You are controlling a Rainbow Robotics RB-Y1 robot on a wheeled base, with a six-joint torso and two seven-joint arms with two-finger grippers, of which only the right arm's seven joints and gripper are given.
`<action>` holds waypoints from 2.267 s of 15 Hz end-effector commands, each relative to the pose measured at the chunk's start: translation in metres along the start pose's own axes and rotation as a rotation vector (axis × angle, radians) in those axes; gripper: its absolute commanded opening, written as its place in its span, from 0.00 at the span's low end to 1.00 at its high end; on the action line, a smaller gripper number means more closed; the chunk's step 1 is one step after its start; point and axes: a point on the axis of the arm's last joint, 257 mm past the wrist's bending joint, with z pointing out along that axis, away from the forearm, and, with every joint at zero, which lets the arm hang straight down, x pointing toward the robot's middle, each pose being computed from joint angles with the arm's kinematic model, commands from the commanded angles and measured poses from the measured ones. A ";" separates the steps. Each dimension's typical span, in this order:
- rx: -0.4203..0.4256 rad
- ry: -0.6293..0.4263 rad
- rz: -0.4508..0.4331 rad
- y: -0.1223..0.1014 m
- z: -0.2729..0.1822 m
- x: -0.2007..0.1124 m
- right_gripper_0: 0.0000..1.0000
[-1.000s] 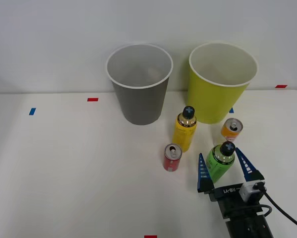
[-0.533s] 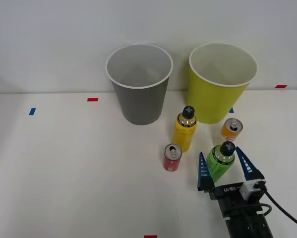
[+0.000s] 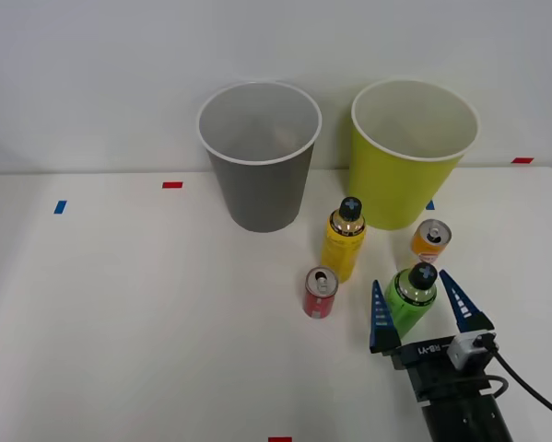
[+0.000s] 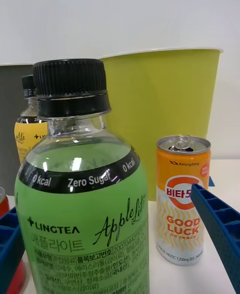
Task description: Put cans in the gray bin, plastic bottles in the light green bin
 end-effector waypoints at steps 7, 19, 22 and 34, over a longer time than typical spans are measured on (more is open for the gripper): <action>0.015 0.000 -0.009 -0.005 -0.004 0.000 0.00; -0.008 -0.046 0.061 -0.007 -0.012 -0.044 0.00; -0.010 -0.072 0.148 0.000 0.007 -0.075 0.00; -0.035 -0.259 0.325 -0.006 0.091 -0.217 0.00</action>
